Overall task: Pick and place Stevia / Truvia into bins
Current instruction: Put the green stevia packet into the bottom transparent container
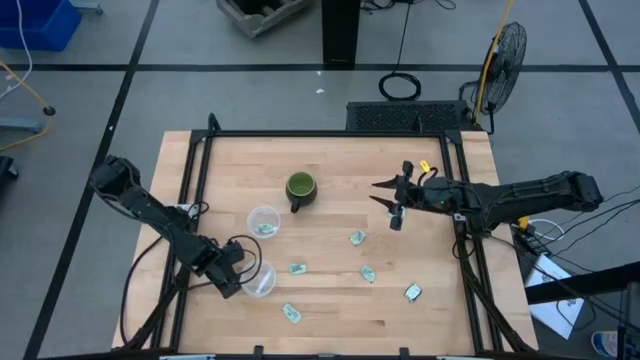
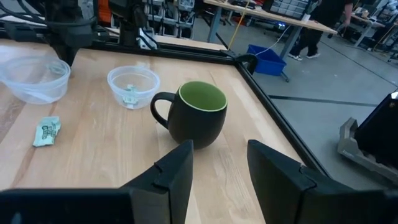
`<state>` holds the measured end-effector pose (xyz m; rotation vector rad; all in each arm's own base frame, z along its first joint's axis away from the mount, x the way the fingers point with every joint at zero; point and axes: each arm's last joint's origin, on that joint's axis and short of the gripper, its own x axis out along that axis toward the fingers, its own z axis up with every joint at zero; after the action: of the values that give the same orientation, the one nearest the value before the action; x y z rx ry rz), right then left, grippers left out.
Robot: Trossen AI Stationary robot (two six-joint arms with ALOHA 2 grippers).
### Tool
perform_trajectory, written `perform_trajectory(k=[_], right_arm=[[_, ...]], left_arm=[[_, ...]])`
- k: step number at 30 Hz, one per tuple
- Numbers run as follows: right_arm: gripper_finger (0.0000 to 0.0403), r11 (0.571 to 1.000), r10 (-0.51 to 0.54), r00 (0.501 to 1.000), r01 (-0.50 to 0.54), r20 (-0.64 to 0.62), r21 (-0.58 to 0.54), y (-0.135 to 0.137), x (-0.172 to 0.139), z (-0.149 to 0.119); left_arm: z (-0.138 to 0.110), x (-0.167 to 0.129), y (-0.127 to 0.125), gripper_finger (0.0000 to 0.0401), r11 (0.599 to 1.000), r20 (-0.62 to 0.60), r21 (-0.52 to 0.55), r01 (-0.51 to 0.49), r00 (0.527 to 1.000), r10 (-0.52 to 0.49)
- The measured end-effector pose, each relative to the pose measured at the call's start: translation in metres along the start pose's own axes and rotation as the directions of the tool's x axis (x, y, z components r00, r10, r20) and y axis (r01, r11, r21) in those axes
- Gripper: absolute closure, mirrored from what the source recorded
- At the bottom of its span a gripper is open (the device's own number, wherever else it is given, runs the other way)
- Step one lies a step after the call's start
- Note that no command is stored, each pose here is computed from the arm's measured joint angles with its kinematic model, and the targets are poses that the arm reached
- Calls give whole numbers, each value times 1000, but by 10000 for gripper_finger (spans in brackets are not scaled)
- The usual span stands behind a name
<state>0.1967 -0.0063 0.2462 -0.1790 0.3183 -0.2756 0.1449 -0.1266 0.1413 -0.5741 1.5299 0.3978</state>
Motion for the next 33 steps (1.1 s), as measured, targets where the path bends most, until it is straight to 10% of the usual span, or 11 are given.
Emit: perform_trajectory(k=[8, 15, 33], right_arm=[[257, 1000, 0, 1000, 0, -6, -2, 0, 0, -1], [257, 1000, 1, 1000, -1, -7, -2, 0, 0, -1], [257, 1000, 1, 1000, -1, -7, -3, 0, 0, -1]], left_arm=[[-6, -55, -1, 397, 994, -39, -92, 64, 997, -68], [5, -99, -15, 398, 971, 300, -64, 230, 932, -201], [49, -45, -44, 383, 994, 247, 79, 69, 965, -86]])
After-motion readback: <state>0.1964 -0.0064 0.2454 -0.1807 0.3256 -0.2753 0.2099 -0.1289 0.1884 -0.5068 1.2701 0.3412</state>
